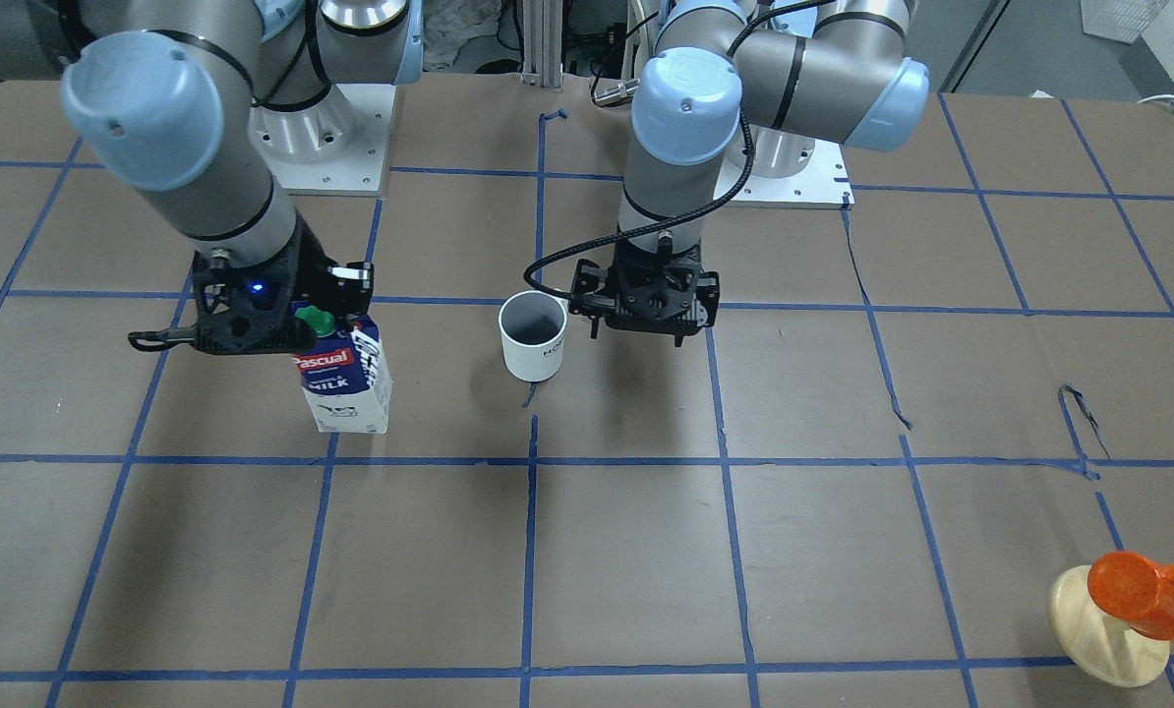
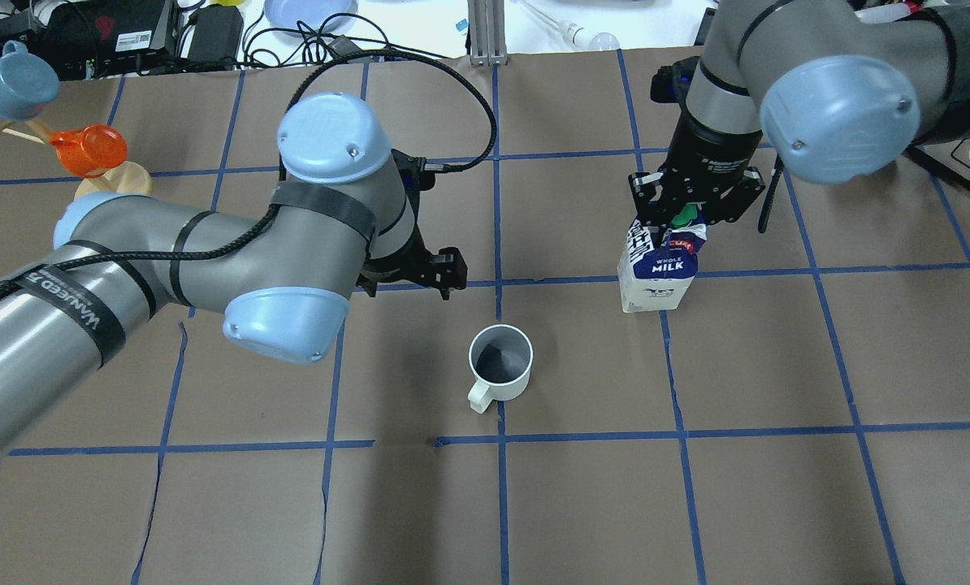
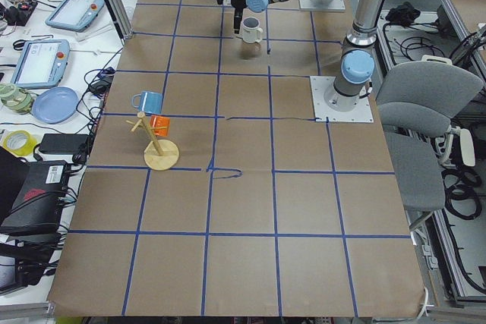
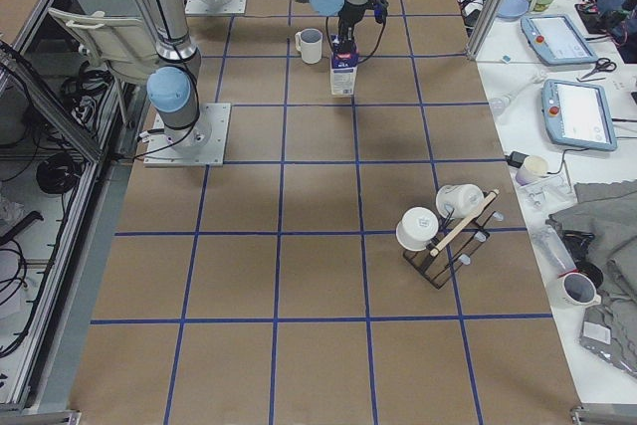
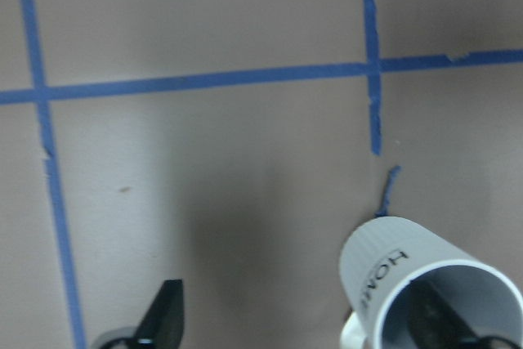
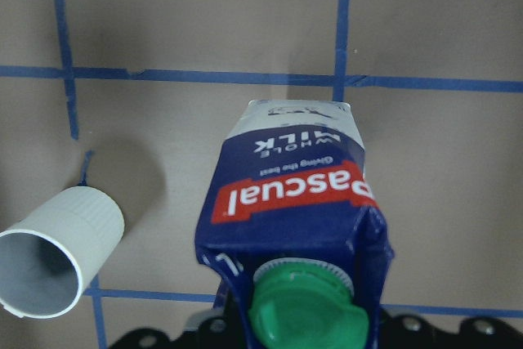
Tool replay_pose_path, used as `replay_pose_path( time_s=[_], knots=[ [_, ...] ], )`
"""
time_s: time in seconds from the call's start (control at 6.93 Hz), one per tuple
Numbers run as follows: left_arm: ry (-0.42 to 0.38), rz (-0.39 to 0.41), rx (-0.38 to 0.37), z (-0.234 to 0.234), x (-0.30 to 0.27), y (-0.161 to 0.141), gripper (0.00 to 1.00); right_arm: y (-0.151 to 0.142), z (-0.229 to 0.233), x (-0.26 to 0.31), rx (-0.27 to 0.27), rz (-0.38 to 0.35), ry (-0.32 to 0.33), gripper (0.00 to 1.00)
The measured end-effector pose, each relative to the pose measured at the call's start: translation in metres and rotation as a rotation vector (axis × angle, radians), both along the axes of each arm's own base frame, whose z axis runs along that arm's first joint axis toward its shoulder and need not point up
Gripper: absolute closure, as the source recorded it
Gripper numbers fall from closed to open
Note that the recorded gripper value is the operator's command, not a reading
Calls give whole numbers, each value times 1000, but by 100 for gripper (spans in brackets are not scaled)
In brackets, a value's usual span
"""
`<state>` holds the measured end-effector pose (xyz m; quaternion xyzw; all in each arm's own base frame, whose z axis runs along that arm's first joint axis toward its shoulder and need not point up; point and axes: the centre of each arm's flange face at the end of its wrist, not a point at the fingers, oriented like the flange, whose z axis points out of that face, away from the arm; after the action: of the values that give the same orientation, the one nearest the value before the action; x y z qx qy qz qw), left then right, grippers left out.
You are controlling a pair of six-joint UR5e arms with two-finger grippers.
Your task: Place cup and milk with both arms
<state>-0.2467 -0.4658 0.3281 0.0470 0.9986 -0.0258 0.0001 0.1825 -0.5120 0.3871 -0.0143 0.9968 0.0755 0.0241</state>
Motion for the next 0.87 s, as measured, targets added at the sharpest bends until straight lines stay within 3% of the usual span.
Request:
replay_pose_path(
  time_s=[0.58,0.87],
  knots=[
    [-52,-13,-29,50,64,0,0,46,-32,56,85,-74,-24,71],
    [-65,-28,-71,75,78,-9,0,56,-40,67,78,-67,-28,70]
  ],
)
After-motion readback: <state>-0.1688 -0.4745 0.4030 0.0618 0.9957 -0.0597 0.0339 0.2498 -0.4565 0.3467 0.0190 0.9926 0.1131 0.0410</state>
